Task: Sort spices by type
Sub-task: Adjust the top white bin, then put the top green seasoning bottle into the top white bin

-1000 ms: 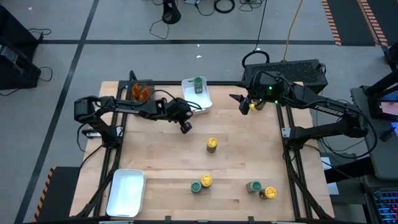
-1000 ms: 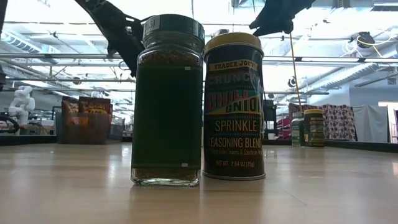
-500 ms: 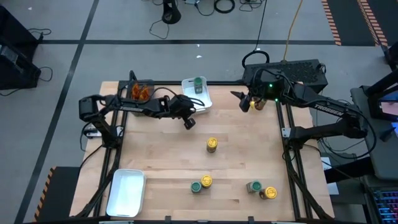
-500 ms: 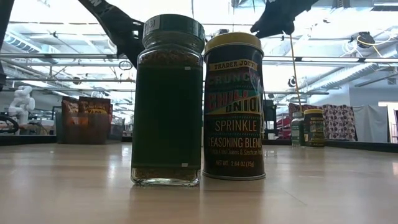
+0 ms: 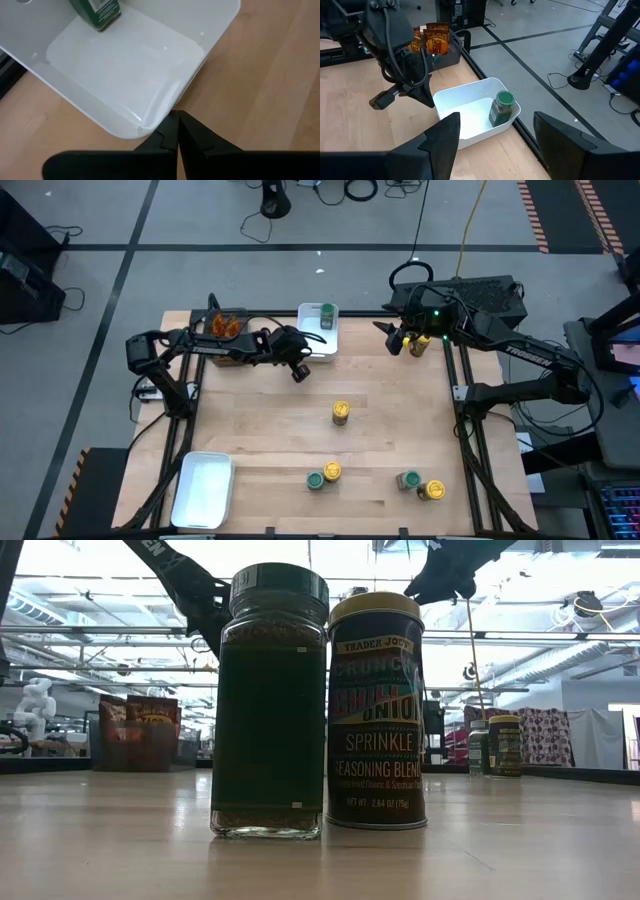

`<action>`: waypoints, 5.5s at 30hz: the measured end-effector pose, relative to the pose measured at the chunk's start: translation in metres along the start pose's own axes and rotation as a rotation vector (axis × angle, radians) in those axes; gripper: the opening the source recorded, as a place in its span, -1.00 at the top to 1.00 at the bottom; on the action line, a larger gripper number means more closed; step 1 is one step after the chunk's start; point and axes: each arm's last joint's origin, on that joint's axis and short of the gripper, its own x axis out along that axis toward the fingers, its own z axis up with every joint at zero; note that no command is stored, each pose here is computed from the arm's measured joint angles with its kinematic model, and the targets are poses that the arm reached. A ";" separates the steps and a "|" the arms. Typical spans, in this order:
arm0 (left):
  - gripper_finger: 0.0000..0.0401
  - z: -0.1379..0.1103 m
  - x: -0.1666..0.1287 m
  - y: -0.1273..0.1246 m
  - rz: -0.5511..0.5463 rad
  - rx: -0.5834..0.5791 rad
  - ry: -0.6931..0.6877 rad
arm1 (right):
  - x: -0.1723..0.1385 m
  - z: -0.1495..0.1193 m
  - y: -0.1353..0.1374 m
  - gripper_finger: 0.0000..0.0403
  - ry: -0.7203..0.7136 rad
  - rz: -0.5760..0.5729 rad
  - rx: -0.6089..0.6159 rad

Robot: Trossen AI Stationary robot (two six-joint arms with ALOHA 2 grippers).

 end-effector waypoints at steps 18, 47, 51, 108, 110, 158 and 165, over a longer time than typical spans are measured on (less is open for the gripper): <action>0.95 0.025 -0.065 -0.010 -0.053 -0.007 -0.238 | 0.003 -0.011 -0.027 -0.17 0.098 -0.114 0.174; -0.34 0.030 -0.108 -0.002 -0.071 -0.064 -0.331 | 0.054 -0.061 -0.118 -0.17 0.398 -0.355 0.434; -0.49 0.031 -0.107 0.003 -0.140 -0.166 -0.315 | 0.052 -0.066 -0.130 -0.17 0.407 -0.393 0.461; -0.52 0.030 -0.106 0.009 -0.162 -0.191 -0.292 | 0.076 -0.127 -0.146 -0.11 0.901 -0.376 0.551; -0.52 0.030 -0.106 0.009 -0.162 -0.192 -0.292 | 0.076 -0.127 -0.145 -0.01 0.906 -0.372 0.548; -0.52 0.030 -0.106 0.009 -0.159 -0.182 -0.291 | 0.054 -0.076 -0.086 0.30 0.728 -0.180 0.325; -0.52 0.030 -0.106 0.009 -0.161 -0.190 -0.291 | 0.068 -0.085 -0.095 -0.14 0.764 -0.204 0.364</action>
